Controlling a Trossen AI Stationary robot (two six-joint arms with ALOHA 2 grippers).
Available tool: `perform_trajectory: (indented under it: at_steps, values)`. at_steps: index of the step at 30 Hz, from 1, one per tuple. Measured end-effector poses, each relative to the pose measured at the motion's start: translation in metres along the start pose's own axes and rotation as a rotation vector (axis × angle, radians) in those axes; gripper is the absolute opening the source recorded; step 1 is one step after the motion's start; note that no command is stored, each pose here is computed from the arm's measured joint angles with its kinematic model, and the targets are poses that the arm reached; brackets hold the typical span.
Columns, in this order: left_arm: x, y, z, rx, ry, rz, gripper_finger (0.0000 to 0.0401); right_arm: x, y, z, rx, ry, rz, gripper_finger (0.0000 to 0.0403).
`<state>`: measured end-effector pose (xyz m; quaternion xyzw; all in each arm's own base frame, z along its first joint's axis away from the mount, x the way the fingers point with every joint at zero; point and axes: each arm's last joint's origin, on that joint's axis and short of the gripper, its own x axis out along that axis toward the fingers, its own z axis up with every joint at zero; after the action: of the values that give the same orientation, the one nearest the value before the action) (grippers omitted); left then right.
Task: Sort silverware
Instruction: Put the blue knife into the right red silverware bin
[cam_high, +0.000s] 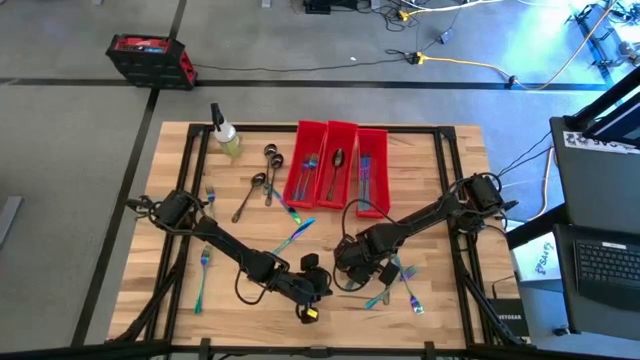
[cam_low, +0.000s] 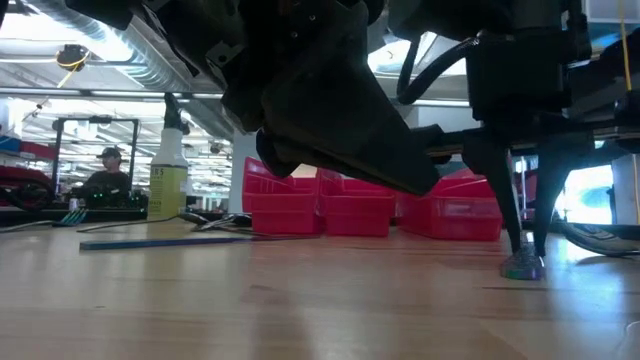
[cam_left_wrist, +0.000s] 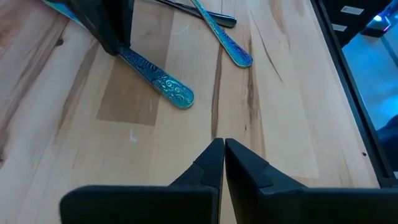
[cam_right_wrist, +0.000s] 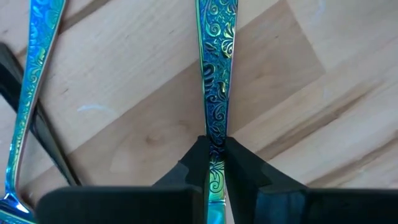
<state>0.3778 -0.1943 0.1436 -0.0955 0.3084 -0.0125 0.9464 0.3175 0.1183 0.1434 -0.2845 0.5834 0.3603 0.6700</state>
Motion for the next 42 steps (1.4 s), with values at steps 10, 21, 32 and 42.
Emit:
perform_trajectory:
  at_steps: [10, 21, 32, 42]
  values:
    - [0.000, 0.002, -0.004, -0.008, 0.040, 0.021, 0.0000, -0.001, 0.000, 0.000, 0.004, 0.002, 0.000, 0.0018]
    - [0.008, 0.018, -0.003, -0.365, 0.030, 0.090, 0.0022, -0.002, 0.000, 0.000, 0.015, 0.002, 0.000, 0.0018]
    - [0.012, 0.019, -0.004, -0.442, 0.002, 0.103, 0.0207, -0.002, 0.000, 0.000, 0.017, 0.002, -0.002, 0.0018]
    - [0.034, 0.023, -0.015, -0.621, -0.070, 0.085, 0.0278, -0.003, 0.000, 0.000, 0.017, 0.014, -0.022, 0.0018]
